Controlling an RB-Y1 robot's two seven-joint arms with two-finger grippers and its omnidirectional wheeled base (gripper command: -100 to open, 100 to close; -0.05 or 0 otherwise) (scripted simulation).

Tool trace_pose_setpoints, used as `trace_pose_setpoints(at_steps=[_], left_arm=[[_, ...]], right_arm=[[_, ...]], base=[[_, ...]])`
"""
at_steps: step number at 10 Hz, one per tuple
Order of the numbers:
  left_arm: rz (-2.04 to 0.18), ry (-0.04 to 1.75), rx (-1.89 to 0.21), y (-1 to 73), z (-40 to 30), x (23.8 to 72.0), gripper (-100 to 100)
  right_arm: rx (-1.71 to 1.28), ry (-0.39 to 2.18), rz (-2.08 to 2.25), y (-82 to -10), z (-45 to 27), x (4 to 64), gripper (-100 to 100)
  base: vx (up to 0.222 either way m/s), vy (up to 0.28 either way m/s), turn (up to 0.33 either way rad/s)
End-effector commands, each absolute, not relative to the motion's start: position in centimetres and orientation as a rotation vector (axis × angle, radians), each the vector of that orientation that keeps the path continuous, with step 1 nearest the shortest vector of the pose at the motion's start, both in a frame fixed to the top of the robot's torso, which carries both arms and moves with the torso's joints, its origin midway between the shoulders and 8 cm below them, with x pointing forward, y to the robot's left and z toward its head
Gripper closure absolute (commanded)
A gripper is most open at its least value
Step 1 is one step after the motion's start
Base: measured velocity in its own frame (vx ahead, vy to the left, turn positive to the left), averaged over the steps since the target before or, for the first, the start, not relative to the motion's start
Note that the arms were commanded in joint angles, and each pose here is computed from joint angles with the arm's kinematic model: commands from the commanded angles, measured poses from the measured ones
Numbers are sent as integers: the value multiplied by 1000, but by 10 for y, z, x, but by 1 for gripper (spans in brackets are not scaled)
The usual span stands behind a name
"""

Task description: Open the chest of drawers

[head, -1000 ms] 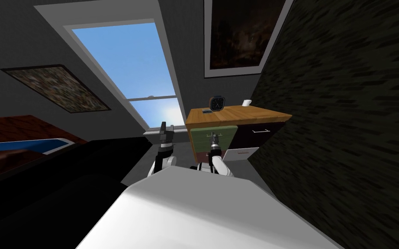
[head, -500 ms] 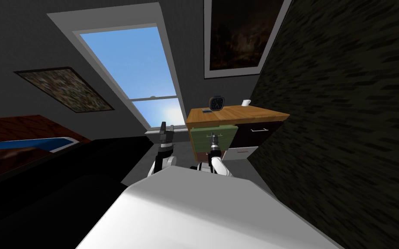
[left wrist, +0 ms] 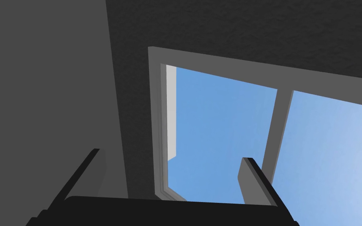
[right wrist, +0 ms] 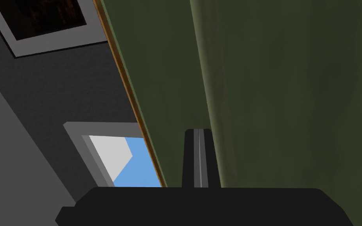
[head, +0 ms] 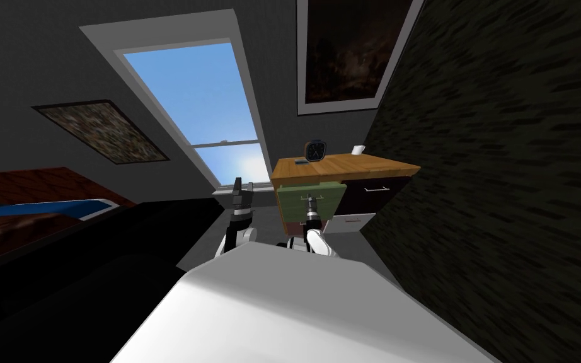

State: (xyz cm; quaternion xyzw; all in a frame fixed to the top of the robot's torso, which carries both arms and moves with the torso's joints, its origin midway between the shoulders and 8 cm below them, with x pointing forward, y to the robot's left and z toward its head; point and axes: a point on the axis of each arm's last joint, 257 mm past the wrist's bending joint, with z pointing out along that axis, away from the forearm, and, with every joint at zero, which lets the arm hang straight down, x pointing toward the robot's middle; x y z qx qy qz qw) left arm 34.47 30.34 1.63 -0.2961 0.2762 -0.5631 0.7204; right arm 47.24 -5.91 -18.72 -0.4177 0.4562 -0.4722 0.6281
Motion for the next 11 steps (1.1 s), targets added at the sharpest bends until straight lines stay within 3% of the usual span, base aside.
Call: trace_pose_setpoints(at_steps=[1, 8, 9, 11], left_arm=[[-1244, 610, -654, 303, 16, 345, 0], [-1244, 610, -654, 303, 16, 345, 0], [-1244, 610, -654, 303, 16, 345, 0], [-1244, 610, -654, 303, 16, 345, 0]], right_arm=[[-1053, 1005, -1134, -58, -212, 463, -100], [-966, 964, -1157, -58, -160, 484, -100], [-993, 977, -1153, -59, -175, 481, 100], [-989, 974, -1157, -59, -175, 478, 100]], base=[[-41, -17, 35], [18, -1, -21], [-14, 2, 46], [-32, -2, 39]])
